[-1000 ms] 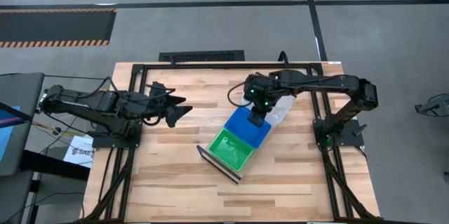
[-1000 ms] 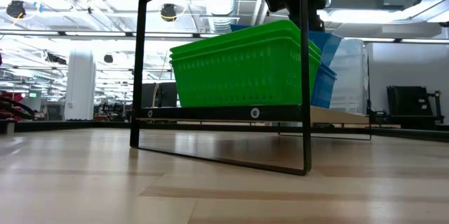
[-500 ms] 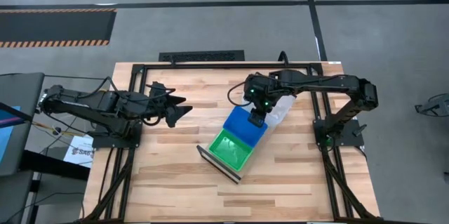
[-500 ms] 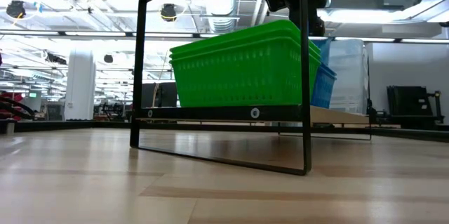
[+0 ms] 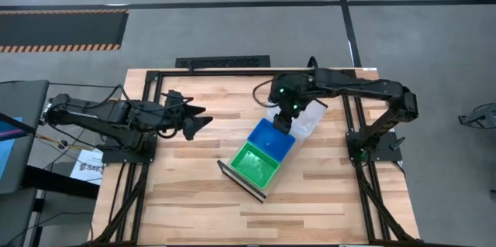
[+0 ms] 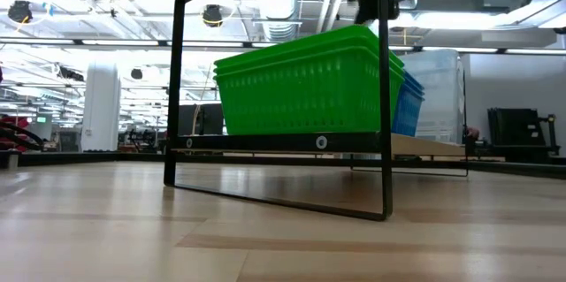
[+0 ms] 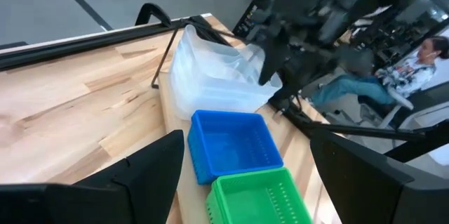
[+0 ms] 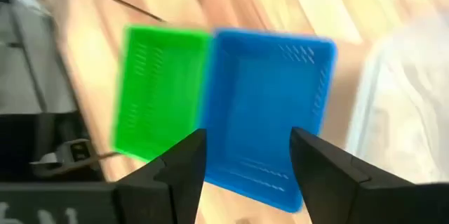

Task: Stack baskets on shelf by color
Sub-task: Return to Home Position

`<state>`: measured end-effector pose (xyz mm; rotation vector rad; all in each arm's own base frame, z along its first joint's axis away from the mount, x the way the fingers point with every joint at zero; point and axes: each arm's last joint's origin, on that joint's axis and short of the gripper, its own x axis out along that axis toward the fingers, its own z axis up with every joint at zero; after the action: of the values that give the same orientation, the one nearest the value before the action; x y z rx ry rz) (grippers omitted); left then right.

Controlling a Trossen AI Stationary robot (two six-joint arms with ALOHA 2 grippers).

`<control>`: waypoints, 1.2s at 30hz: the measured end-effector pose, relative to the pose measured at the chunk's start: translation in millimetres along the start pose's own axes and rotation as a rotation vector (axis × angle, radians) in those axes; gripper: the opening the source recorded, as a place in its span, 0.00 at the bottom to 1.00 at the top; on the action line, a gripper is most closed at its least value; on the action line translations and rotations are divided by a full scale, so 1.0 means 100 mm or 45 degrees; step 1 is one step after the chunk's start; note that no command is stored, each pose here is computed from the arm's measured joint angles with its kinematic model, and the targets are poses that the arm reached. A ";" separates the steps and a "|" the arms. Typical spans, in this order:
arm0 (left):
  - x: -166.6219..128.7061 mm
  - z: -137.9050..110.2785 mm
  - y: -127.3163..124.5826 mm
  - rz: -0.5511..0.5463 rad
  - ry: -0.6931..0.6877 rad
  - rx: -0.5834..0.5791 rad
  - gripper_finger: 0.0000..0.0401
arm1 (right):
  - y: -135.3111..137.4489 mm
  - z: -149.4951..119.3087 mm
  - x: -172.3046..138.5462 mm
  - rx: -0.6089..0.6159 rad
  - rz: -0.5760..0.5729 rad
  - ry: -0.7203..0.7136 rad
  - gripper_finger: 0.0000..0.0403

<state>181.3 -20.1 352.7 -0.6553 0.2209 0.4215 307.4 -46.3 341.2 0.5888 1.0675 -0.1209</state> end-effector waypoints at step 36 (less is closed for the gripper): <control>-0.96 -0.04 0.70 -0.565 -0.441 0.176 0.74 | -0.21 -1.46 -1.57 -0.561 0.313 -1.260 0.55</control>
<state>64.1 -2.4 343.0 -0.4680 -0.2224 0.0858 107.3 -18.2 416.6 0.1912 0.0420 0.0450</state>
